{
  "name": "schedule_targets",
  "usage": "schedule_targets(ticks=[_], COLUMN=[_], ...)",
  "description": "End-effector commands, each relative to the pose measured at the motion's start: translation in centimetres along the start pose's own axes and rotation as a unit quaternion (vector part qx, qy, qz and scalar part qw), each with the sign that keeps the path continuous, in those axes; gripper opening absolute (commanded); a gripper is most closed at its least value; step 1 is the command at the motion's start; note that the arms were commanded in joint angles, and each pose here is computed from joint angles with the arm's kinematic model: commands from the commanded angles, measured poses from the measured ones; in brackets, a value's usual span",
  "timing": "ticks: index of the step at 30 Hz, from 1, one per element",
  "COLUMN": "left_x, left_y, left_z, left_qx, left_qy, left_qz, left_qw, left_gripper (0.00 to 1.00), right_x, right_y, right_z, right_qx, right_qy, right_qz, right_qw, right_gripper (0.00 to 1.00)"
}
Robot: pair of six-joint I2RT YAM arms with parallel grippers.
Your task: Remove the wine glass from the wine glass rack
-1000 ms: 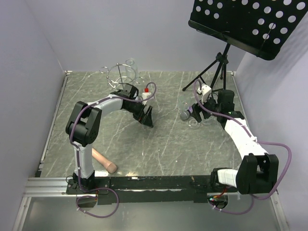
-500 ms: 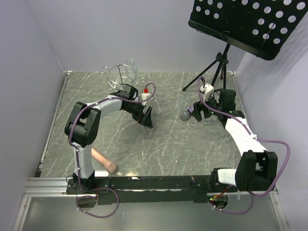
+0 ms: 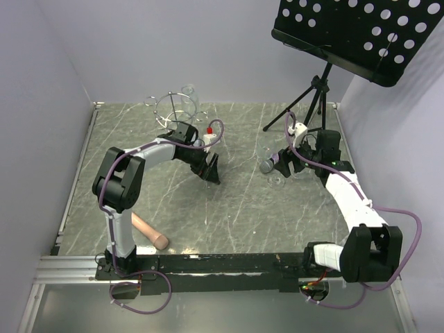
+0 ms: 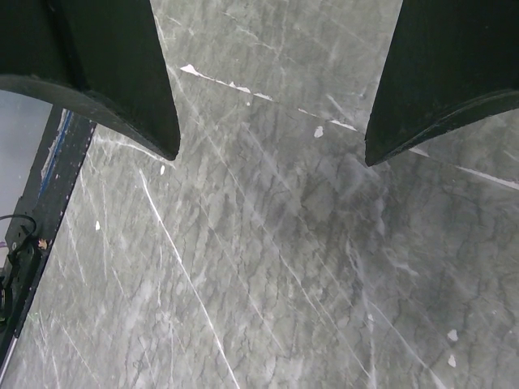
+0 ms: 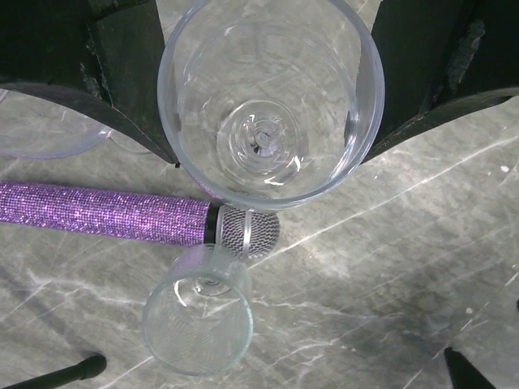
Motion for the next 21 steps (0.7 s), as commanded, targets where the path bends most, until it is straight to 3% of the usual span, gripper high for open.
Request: schedule_targets(ticks=[1,14,21], left_x=[1.2,1.0,0.8], left_y=[-0.7,-0.6,-0.6], left_z=[1.0,0.9,0.9], left_qx=[0.003,0.007,0.009], left_qy=[-0.026,-0.021,-0.02], left_qz=[-0.024,-0.022,-0.019], left_qw=[0.999,1.0,1.0], left_gripper=[1.0,1.0,1.0], right_x=[2.2,1.8,1.8], right_y=[0.8,1.5,1.4], right_z=[1.5,0.6,0.5], right_qx=[0.009,0.026,0.021], right_qy=[-0.037,-0.021,-0.015], right_qz=[0.039,0.029,0.026], right_qw=[0.998,0.999,0.999], right_gripper=[0.56,0.65,0.77])
Point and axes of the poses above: each gripper's point midway between its finger pads, its own z axis back along the fingers, its own y axis along the line the jaws close on, x = y × z, the point moved 9 cm from there along z, back along the fingers, and after that the axes turned 10 degrees about -z, right-handed, at the moved point
